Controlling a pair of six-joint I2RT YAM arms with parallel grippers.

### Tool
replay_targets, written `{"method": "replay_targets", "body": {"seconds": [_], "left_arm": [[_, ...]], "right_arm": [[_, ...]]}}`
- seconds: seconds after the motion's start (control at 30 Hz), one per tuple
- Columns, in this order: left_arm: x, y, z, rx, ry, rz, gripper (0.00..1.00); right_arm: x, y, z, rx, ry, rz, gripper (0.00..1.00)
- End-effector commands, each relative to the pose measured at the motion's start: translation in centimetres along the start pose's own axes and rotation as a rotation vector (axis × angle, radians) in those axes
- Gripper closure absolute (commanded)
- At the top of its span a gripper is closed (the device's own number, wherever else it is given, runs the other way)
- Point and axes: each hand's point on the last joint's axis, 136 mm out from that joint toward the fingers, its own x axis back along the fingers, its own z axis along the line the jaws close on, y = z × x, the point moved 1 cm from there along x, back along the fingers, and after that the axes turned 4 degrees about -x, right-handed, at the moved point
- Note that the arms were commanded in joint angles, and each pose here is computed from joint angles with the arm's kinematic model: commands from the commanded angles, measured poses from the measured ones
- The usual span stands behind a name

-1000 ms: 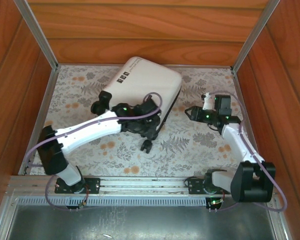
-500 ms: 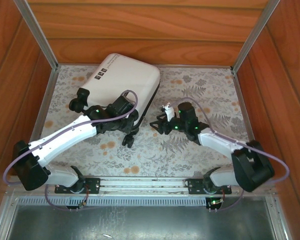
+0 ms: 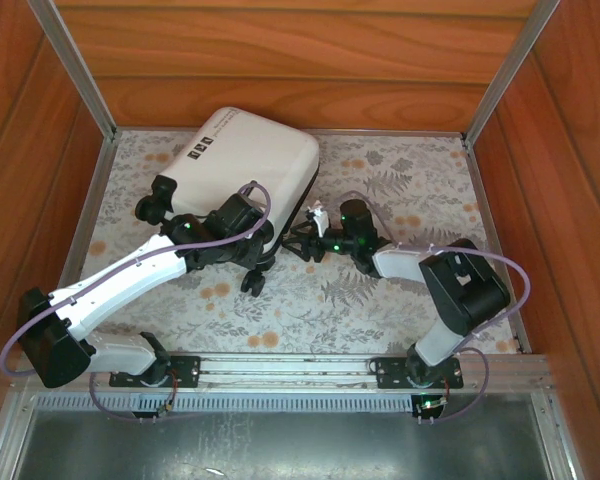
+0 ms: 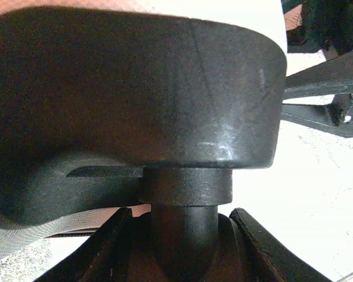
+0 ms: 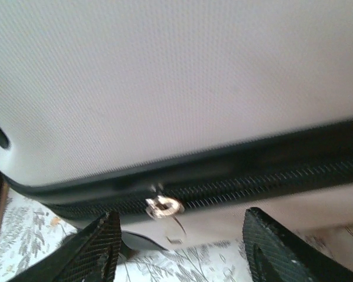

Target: Pack the luggage

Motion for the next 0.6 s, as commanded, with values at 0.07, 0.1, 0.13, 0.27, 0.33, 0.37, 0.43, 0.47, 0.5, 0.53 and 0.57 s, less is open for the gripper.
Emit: {"method": "replay_targets", "body": {"seconds": [0.07, 0.1, 0.13, 0.27, 0.33, 0.37, 0.43, 0.47, 0.5, 0.53, 0.57], "left_arm": [[0.7, -0.3, 0.6, -0.012, 0.006, -0.006, 1.00], [0.7, -0.4, 0.6, -0.013, 0.003, -0.005, 1.00], [0.7, -0.4, 0.5, -0.014, -0.002, -0.006, 1.00], [0.8, -0.4, 0.3, -0.027, -0.017, -0.011, 1.00], [0.9, -0.4, 0.2, -0.033, -0.024, -0.014, 1.00], [0.9, -0.4, 0.1, -0.037, -0.027, -0.014, 1.00], [0.9, -0.4, 0.1, -0.044, -0.028, -0.017, 1.00], [1.0, -0.3, 0.1, -0.046, -0.030, -0.020, 1.00], [1.0, -0.3, 0.1, -0.049, -0.030, -0.021, 1.00], [1.0, -0.3, 0.1, -0.050, -0.030, -0.021, 1.00], [1.0, -0.3, 0.1, -0.052, -0.032, -0.021, 1.00]], "right_arm": [[-1.4, -0.1, 1.3, 0.047, 0.101, -0.006, 0.47], [-1.6, -0.4, 1.3, 0.045, 0.103, -0.001, 0.49], [-1.8, -0.5, 1.2, 0.043, 0.103, 0.004, 0.51], [-2.3, -1.0, 0.9, 0.040, 0.102, 0.007, 0.58], [-2.5, -1.1, 0.7, 0.038, 0.096, 0.008, 0.63], [-2.6, -1.2, 0.5, 0.036, 0.090, 0.013, 0.67], [-2.8, -1.4, 0.3, 0.036, 0.081, 0.018, 0.73], [-2.8, -1.5, 0.3, 0.035, 0.076, 0.020, 0.77], [-2.9, -1.5, 0.3, 0.037, 0.074, 0.020, 0.78], [-2.9, -1.6, 0.4, 0.040, 0.070, 0.017, 0.79], [-2.9, -1.6, 0.5, 0.047, 0.071, 0.014, 0.79]]}}
